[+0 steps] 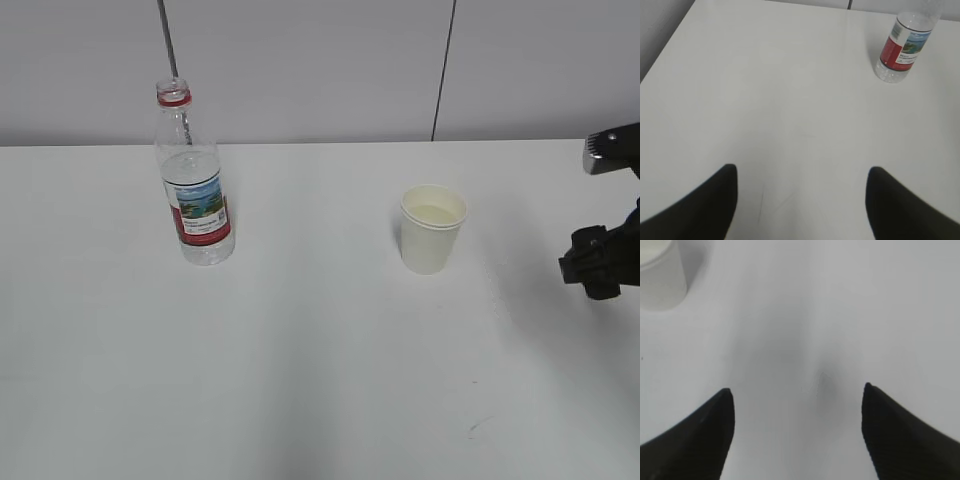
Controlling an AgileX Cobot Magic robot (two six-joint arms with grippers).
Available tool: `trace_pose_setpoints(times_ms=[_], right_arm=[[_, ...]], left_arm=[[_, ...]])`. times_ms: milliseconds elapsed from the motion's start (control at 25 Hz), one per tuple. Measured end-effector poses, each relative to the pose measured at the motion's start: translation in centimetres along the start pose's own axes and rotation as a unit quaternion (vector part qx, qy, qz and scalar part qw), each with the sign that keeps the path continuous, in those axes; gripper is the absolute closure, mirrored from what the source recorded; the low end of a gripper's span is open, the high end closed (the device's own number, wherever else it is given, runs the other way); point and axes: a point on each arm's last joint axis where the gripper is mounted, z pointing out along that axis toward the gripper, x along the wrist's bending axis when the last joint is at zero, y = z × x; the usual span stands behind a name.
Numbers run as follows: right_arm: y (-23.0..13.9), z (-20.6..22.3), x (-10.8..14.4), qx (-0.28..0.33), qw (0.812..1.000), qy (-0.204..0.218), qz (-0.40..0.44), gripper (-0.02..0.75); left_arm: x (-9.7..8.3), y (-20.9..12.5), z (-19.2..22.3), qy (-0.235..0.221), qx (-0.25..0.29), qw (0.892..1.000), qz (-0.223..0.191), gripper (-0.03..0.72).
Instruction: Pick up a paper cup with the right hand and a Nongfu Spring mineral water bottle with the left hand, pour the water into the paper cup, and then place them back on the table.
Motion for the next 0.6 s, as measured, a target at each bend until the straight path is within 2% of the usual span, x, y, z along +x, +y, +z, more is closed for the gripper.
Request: trace_pose_setpoints(times_ms=[280,480,600], right_arm=[[-1.8,-0.6,0.4,0.139,0.99,0.02,0.009,0.147],[-0.8,-2.6,0.4,0.258,0.965,0.044,0.013,0.147],[-0.2,-4.2,0.4,0.326,0.943,0.07,0.006,0.147]], left_arm=[[0.0,0.0,0.0,0.0,0.0,1.0,0.0,0.197],[0.0,0.0,0.0,0.0,0.0,1.0,0.0,0.197],[0.0,0.0,0.0,0.0,0.0,1.0,0.0,0.197]])
